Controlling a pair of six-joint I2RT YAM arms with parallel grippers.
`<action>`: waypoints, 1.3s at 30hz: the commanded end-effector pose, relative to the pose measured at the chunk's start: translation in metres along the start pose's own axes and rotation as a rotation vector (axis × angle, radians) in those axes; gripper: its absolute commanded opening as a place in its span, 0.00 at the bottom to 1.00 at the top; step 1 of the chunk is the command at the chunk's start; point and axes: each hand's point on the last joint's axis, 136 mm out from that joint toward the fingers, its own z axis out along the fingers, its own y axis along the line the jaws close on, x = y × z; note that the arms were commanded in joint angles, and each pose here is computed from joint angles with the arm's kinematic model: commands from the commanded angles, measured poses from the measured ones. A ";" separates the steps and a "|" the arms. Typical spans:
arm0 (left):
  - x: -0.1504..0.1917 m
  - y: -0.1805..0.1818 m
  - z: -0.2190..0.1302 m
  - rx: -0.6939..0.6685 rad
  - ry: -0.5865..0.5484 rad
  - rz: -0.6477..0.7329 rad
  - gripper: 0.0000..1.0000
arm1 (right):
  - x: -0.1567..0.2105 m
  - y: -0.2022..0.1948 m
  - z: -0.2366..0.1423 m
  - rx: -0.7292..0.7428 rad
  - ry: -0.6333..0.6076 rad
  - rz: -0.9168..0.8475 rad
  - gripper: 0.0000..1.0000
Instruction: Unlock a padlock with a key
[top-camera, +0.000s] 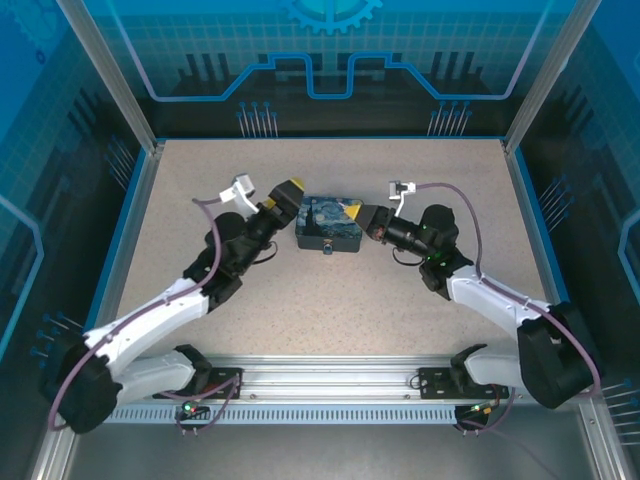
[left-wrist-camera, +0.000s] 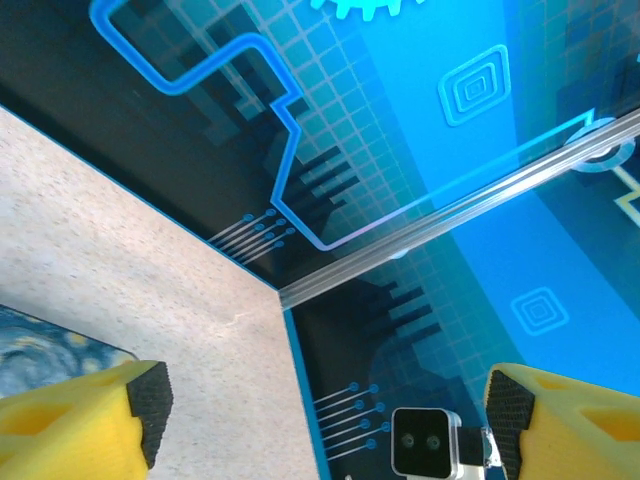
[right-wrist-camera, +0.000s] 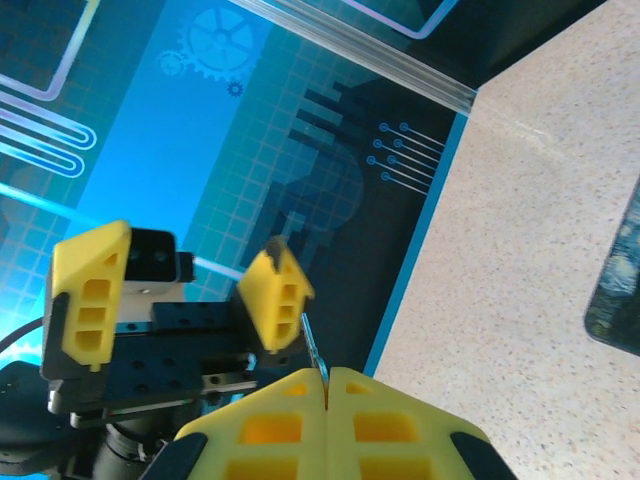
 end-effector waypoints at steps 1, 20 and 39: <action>0.025 0.046 -0.017 -0.174 0.137 0.150 0.89 | 0.007 -0.019 -0.011 0.072 0.035 -0.008 0.00; 0.167 0.149 -0.011 -0.157 0.645 0.511 0.99 | -0.018 -0.132 0.017 0.336 0.033 0.186 0.00; 0.203 0.189 0.038 -0.153 0.642 0.560 0.96 | -0.009 -0.181 0.047 0.404 0.054 0.244 0.00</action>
